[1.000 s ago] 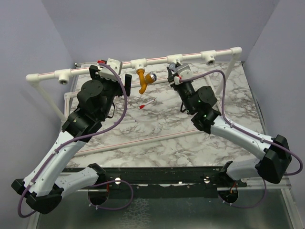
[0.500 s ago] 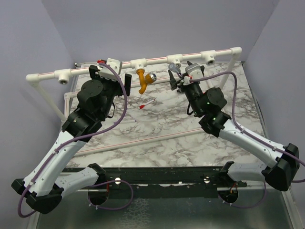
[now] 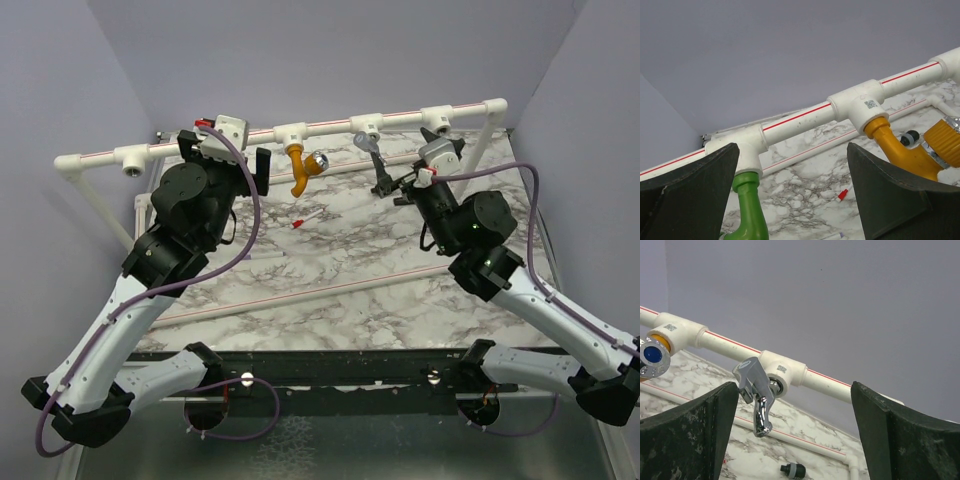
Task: Install the water faucets
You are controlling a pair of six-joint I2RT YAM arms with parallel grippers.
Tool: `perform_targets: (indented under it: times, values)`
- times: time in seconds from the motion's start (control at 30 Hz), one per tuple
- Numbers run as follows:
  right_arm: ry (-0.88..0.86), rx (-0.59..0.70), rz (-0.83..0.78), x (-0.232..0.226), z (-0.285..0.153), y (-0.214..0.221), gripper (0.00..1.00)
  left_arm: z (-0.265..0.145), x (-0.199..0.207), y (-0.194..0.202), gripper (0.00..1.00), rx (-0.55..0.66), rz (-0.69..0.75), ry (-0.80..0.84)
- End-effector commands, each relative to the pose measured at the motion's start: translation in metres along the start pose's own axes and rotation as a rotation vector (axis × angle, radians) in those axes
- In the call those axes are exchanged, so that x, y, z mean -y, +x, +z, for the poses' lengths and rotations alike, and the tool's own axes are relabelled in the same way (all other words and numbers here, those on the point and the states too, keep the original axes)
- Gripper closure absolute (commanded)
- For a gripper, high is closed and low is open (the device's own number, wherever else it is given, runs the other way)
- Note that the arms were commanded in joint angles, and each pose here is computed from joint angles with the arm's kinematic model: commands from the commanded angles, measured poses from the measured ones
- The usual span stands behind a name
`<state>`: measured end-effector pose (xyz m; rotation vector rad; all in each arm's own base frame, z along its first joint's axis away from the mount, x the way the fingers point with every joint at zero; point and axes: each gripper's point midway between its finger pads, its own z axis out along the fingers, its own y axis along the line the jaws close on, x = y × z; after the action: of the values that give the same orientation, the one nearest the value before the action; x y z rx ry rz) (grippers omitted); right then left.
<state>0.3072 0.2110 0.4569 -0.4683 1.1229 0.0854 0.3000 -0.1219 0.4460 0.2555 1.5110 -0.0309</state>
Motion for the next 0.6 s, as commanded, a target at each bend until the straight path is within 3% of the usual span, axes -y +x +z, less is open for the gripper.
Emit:
perform_targets:
  times: [0.0, 0.17, 0.57]
  values:
    - [0.025, -0.031, -0.036, 0.017, -0.018, -0.001, 0.01, -0.008, -0.006, -0.017, 0.1, 0.034, -0.005, -0.003]
    - [0.097, -0.115, -0.07, 0.036, -0.043, 0.019, 0.0, -0.013, 0.0, -0.025, 0.1, 0.061, -0.03, 0.045]
    - [0.227, -0.372, -0.066, 0.045, -0.112, 0.115, 0.0, -0.027, 0.017, -0.031, 0.01, 0.084, -0.122, 0.162]
